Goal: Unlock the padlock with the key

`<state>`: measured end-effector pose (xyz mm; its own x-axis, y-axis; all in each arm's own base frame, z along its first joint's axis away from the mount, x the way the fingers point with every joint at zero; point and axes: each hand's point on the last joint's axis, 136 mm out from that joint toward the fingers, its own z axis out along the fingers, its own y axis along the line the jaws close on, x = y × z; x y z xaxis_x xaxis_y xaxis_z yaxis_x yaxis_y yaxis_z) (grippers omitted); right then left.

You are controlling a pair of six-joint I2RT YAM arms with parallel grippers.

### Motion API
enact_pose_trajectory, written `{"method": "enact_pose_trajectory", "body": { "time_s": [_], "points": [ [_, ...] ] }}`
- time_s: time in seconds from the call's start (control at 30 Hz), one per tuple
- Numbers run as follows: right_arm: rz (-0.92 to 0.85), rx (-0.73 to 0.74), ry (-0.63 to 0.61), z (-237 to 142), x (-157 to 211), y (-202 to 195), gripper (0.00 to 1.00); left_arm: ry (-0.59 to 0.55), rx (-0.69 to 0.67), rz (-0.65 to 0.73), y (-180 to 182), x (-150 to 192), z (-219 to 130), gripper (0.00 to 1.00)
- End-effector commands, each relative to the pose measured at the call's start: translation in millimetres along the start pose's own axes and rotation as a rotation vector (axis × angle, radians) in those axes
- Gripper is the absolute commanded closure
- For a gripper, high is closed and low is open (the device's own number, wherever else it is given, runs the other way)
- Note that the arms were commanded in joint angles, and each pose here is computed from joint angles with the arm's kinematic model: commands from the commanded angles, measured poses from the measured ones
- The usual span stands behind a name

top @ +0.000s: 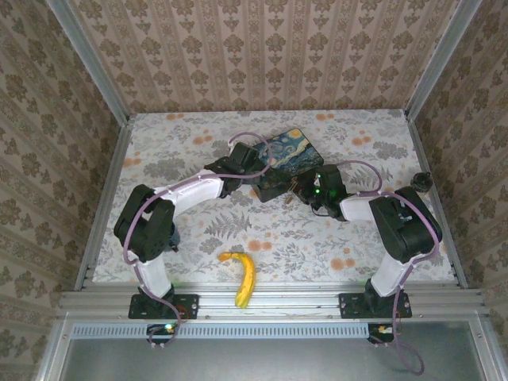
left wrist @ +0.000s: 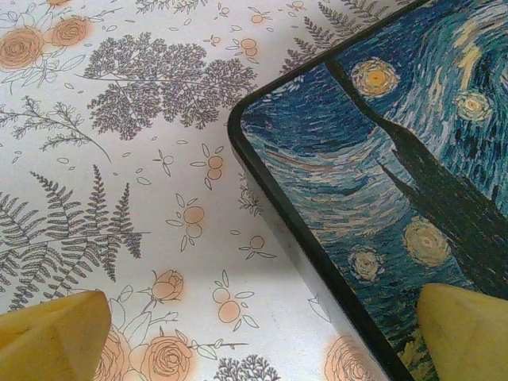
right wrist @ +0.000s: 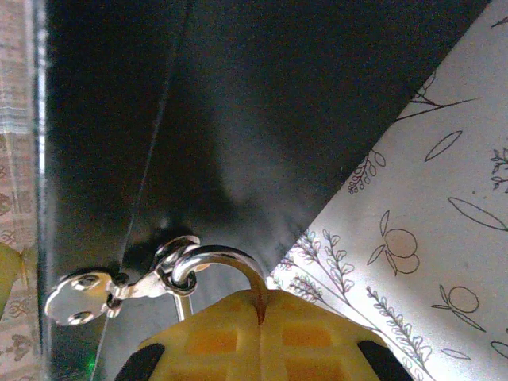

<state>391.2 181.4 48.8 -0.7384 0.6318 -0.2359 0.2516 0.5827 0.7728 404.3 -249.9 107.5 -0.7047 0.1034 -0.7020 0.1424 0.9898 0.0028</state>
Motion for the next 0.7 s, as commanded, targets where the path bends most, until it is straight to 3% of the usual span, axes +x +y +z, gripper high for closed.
{"method": "enact_pose_trajectory", "body": {
  "time_s": [0.0, 0.67],
  "points": [
    [0.008, -0.037, -0.087, -2.5, -21.5, 8.8, 1.0, 0.174, -0.089, 0.073, 28.4, 53.3, 7.5, 0.0],
    [0.164, -0.104, -0.18, 0.5, -38.6, 1.9, 1.0, 0.171, -0.082, 0.072, 27.5, 52.4, 6.5, 0.0]
  ]
}}
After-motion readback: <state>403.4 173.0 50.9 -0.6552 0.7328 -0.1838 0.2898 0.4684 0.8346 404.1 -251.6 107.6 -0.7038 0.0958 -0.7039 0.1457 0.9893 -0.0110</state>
